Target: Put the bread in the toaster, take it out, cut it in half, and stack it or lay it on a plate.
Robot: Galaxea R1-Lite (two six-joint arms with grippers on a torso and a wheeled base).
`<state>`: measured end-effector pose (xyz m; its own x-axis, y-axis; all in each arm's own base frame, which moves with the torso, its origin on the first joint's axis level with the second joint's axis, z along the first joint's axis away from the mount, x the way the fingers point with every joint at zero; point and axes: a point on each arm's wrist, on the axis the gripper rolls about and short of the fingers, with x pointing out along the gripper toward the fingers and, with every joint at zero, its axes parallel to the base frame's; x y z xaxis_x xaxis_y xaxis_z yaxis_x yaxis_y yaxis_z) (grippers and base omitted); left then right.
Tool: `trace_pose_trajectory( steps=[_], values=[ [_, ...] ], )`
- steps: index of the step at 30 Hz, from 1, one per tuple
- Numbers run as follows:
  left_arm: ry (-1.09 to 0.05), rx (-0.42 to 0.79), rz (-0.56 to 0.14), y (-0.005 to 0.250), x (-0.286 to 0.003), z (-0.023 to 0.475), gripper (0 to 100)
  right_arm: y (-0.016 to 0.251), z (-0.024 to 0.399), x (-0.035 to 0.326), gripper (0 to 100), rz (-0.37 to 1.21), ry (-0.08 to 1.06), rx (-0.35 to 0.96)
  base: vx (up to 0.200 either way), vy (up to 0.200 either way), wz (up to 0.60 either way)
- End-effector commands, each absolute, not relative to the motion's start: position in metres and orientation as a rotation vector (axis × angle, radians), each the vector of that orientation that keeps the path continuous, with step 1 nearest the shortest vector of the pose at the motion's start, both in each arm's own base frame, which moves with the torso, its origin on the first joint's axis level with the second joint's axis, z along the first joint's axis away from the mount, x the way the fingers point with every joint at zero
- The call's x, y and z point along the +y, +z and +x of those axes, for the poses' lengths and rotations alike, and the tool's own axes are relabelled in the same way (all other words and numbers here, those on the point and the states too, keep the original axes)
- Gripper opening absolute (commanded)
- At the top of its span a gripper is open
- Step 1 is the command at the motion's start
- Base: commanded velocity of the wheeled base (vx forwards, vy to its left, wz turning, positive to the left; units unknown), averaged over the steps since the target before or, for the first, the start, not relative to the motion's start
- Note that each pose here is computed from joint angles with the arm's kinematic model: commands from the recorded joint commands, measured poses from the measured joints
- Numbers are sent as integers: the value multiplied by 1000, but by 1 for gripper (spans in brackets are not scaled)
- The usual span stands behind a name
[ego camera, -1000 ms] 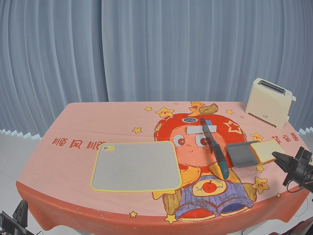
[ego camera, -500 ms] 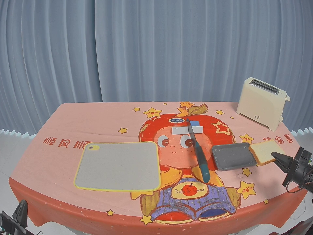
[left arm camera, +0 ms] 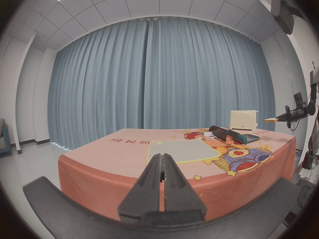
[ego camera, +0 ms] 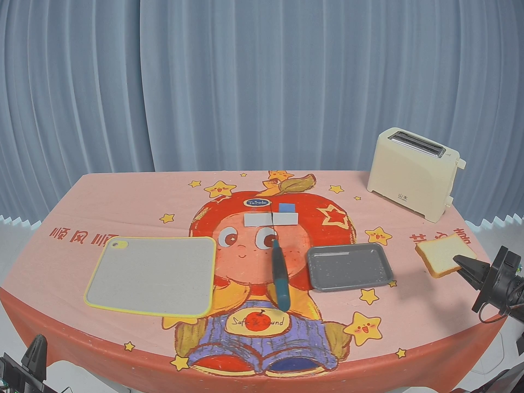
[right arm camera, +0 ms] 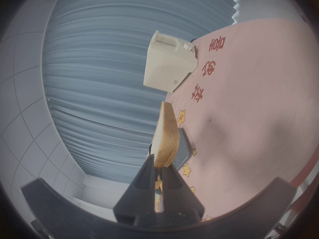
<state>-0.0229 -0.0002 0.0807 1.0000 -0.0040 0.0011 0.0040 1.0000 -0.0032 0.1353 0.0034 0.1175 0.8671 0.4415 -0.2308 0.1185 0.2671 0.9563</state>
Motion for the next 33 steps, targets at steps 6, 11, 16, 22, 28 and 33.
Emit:
trace_pose_trajectory(
  steps=[6, 11, 16, 22, 28, 33],
  values=[
    [-3, 0, -2, 75, 0, -23, 0, 113, 133, 4, 0, 1302, 219, 531, 0, -100, 0],
    [-3, 0, -3, 75, 0, -23, 0, 113, 133, 4, 0, 1302, 219, 533, 0, -200, 0],
    [-3, 0, 0, 75, 0, -23, 0, 113, 133, 4, 0, 1301, 221, 534, 0, -160, 0],
    [-3, 0, 2, 75, 0, -23, 0, 113, 132, 5, 0, 1301, 224, 541, 0, 0, 0],
    [-3, 0, 2, 75, 0, -23, 0, 113, 132, 5, 0, 1298, 226, 538, 0, 0, 0],
    [-3, 0, 2, 75, 0, -23, 0, 114, 132, 5, 0, 1297, 226, 536, 0, 0, 0]
  ],
)
